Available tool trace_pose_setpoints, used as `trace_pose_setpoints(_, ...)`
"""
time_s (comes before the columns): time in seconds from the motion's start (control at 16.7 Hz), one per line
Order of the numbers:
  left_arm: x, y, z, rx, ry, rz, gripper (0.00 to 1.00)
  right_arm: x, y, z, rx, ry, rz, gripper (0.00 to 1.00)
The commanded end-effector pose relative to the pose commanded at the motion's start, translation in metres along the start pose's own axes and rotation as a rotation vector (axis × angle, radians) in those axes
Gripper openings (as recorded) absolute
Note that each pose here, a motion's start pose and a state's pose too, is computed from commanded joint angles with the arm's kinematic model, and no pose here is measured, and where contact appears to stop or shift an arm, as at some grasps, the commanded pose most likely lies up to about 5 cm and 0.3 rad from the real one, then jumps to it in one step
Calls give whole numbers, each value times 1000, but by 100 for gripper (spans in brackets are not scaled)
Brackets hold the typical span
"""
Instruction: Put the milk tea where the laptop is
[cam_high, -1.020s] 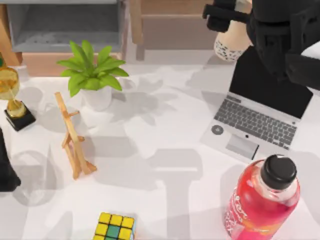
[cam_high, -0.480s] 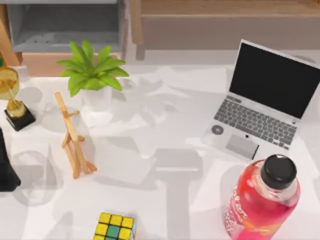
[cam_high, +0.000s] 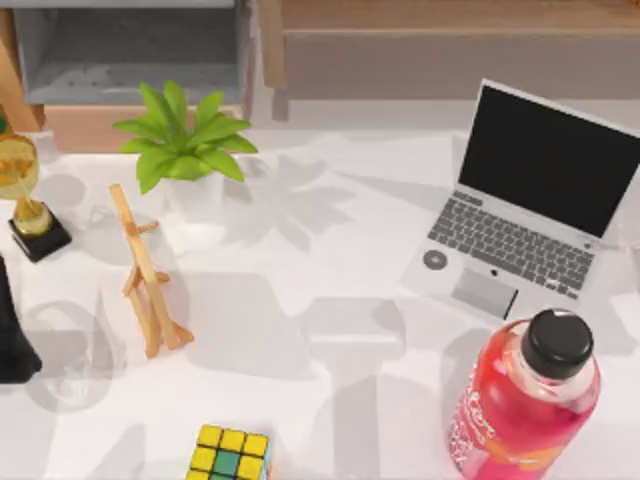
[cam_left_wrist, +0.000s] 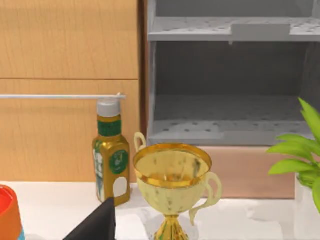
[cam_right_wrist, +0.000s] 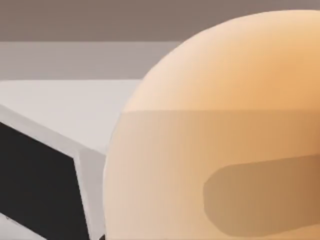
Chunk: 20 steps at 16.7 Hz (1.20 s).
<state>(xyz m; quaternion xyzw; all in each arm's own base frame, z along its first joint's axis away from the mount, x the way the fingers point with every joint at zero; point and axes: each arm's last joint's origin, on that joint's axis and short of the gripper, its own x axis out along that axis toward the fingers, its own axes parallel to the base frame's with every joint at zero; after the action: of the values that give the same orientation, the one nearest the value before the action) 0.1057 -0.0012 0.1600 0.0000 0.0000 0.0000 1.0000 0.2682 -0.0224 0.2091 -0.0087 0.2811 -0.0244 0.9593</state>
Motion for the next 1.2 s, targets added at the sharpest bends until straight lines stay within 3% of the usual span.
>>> trace_pose_setpoints(0.48, 0, 0, 0, 0, 0, 0, 100, 1, 1, -9, 1, 22, 35, 0)
trace_pose_setpoints(0.9, 0, 0, 0, 0, 0, 0, 100, -9, -3, -3, 66, -104, 29, 0)
trace_pose_setpoints(1.2, 0, 0, 0, 0, 0, 0, 100, -6, -3, -9, 58, -120, 22, 0)
